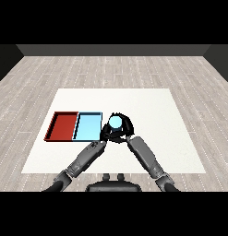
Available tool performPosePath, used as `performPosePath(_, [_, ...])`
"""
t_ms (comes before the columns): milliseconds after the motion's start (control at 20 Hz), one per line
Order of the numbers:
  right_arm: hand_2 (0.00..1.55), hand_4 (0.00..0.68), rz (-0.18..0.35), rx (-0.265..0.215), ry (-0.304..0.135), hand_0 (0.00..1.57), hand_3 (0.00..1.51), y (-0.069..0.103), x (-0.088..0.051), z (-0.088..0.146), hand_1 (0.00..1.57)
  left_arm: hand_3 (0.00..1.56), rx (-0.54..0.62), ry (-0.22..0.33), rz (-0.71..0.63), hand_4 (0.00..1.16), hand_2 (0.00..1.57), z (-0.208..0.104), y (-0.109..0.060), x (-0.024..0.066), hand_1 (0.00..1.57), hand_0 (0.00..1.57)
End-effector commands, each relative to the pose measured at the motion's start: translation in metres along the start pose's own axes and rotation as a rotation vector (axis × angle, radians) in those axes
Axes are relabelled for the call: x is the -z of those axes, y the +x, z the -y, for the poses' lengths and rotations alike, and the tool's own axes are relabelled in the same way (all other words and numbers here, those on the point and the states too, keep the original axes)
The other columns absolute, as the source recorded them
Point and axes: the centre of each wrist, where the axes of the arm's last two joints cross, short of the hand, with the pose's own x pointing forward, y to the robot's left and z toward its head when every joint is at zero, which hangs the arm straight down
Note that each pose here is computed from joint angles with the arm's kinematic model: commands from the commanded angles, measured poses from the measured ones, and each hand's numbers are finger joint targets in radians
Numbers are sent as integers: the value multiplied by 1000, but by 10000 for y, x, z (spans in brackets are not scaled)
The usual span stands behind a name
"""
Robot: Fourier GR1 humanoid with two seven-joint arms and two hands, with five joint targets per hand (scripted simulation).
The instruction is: Pick the blue can and put it in the blue box
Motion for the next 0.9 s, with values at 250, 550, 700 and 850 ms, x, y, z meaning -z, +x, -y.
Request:
performPosePath(250, [1447, 522, -6, -36, 48, 1433, 1351, 38, -148, -300, 1433, 0, 43, -15, 0, 0, 0, -23, -57, 24, 0, 0])
performPosePath(550, [1447, 497, 9, 8, 41, 1446, 1363, 66, -8, -317, 1446, 0, 30, 34, -36, 0, 0, 200, 28, -73, 0, 0])
performPosePath(700, [1456, 511, 6, -5, 38, 1448, 1365, 37, -49, -261, 1448, 0, 9, 87, -29, 775, 387, 8, -55, 129, 0, 0])
performPosePath(850, [1459, 513, 16, 23, 50, 1424, 1375, 94, 11, -135, 1424, 1486, 87, 131, -56, 1149, 1571, 71, 37, 158, 1571, 1571])
